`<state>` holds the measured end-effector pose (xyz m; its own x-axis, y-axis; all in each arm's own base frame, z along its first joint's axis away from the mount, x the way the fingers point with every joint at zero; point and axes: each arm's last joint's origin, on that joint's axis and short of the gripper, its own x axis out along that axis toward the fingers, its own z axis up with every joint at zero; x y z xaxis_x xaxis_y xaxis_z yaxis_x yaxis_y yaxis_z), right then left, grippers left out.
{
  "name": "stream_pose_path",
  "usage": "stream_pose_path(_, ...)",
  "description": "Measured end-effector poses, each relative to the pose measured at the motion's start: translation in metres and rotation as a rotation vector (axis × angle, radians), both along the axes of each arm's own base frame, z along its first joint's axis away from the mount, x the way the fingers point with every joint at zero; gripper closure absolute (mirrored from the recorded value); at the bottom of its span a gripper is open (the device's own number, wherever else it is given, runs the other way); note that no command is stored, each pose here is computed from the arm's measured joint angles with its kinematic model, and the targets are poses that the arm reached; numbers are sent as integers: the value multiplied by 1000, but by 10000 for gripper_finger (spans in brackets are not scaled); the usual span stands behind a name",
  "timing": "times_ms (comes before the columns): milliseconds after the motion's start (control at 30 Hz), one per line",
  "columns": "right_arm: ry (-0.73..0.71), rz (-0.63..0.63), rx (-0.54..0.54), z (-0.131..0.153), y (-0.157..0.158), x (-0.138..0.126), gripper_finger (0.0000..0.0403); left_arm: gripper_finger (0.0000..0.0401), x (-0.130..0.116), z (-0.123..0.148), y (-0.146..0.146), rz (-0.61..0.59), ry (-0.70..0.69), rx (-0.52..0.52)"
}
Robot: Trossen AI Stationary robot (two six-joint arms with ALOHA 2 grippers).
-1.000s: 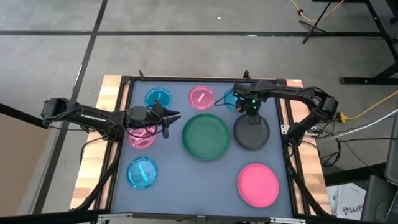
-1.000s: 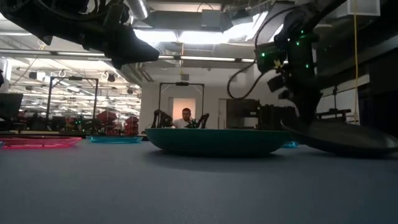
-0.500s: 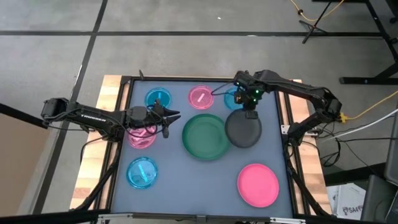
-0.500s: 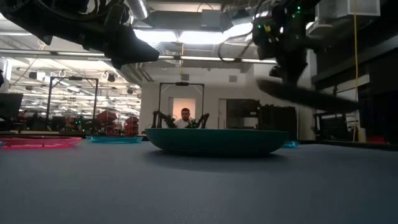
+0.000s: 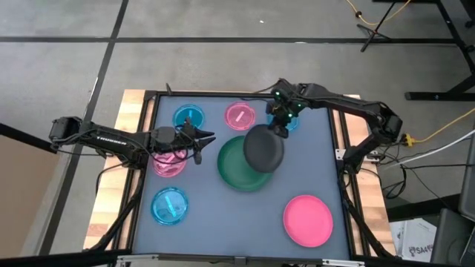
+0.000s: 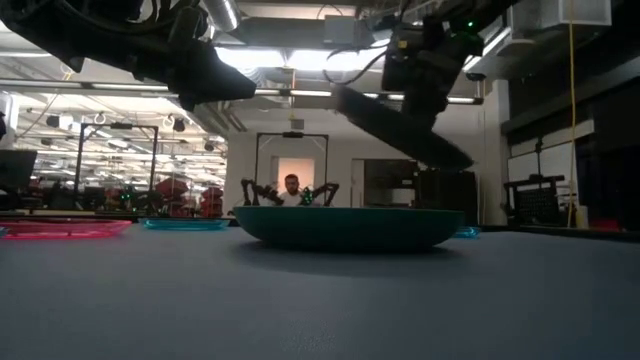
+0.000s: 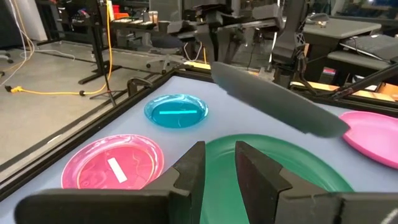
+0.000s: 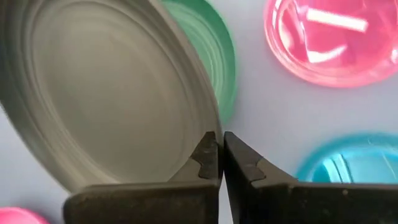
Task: Stack plastic plates
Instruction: Stack the black plate on the green plate
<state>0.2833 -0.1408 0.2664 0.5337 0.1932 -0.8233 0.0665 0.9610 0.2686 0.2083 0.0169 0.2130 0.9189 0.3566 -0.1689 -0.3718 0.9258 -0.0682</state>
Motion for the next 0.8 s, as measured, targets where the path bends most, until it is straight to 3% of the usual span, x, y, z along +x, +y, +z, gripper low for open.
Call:
stream_pose_path(467,-35,147,3,-43,24,51,403,319,0,0,0,1,-2,-6)
stream_pose_path(800,8,140,-13,-72,22,66,403,319,0,0,0,3,-8,-22)
